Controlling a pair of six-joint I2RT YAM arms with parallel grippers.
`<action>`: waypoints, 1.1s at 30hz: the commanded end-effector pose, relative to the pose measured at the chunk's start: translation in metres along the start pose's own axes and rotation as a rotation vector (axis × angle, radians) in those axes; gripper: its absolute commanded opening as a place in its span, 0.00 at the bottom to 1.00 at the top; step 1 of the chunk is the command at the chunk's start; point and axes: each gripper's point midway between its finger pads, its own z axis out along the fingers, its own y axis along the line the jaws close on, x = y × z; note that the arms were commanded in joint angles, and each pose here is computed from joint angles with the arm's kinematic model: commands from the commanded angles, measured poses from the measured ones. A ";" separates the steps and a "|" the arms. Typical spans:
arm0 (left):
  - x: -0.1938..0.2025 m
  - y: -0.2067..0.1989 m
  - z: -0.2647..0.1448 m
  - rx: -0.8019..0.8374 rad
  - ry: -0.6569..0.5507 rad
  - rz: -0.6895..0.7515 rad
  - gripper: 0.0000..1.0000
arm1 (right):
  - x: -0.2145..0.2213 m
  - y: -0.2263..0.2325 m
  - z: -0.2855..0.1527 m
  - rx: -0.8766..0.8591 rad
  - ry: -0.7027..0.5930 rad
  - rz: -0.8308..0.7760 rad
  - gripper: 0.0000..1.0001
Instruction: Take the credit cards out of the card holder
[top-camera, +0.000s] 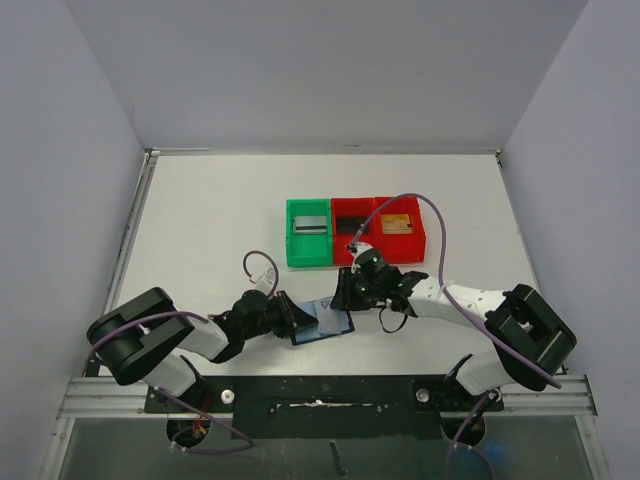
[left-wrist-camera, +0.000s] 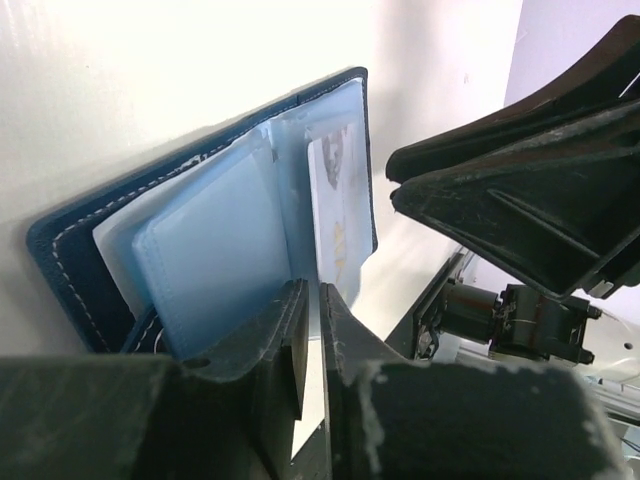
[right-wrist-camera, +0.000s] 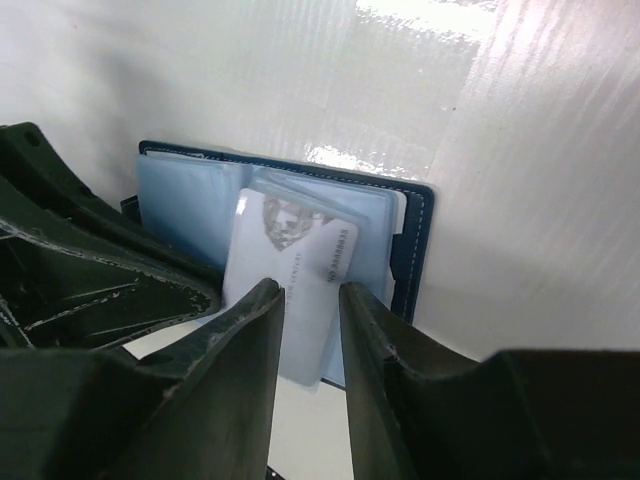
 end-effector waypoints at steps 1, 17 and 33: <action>-0.006 -0.028 0.002 0.108 -0.013 0.008 0.13 | -0.006 0.026 -0.006 -0.106 -0.019 -0.022 0.29; -0.003 -0.026 0.010 0.089 0.012 0.023 0.24 | 0.021 -0.008 0.010 0.010 0.033 0.042 0.23; -0.011 0.010 0.020 -0.091 -0.037 -0.026 0.24 | 0.026 -0.014 0.014 0.025 0.033 0.060 0.22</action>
